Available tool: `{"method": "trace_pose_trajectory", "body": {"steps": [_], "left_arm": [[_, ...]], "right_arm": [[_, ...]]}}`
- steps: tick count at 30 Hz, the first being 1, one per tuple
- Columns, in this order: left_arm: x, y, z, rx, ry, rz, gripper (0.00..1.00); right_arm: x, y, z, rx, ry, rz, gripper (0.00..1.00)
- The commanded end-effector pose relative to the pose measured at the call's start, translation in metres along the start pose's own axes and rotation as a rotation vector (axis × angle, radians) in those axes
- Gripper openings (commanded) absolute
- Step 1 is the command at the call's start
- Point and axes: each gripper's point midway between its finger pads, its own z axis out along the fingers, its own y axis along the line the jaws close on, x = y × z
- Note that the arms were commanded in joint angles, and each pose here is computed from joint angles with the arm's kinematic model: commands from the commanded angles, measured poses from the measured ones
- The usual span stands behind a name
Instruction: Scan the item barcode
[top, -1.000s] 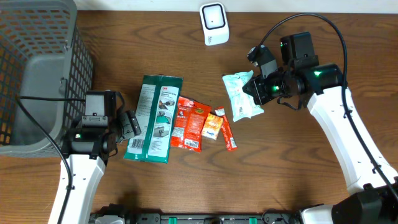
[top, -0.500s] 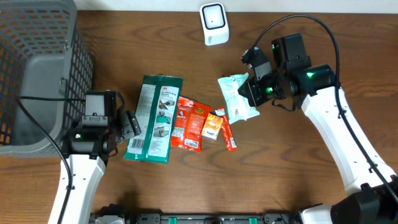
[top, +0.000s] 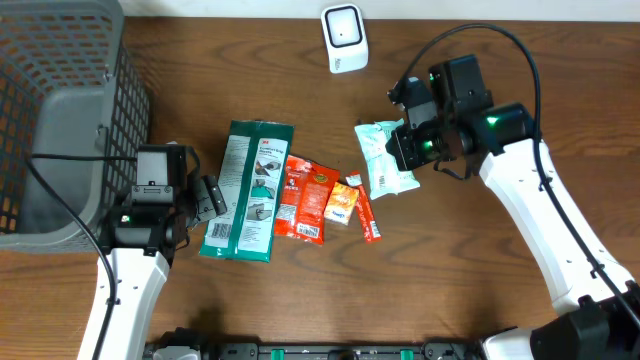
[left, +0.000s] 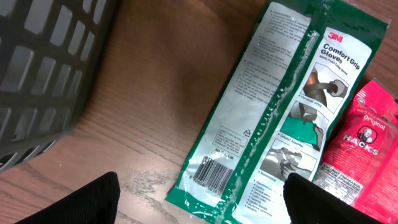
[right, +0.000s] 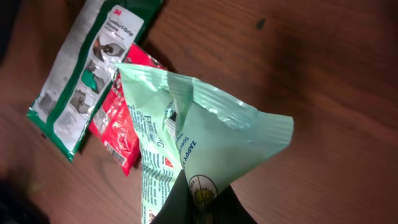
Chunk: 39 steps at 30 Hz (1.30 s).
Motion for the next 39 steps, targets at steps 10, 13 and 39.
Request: {"method": "trace_pose_trajectory", "body": {"steps": [10,13,39], "left_arm": [[-0.005,-0.002,-0.002,0.008,-0.009,-0.002,0.85],[-0.005,-0.002,-0.002,0.008,-0.009,-0.002,0.85],[-0.005,-0.002,-0.002,0.008,-0.009,-0.002,0.85]], "right_arm": [[-0.069,0.006,-0.102,0.232,-0.216,-0.02,0.01],[-0.08,0.011,-0.127,0.246,-0.257,-0.026,0.01],[-0.184,0.013,-0.034,0.786,-0.348,-0.35,0.01]]}}
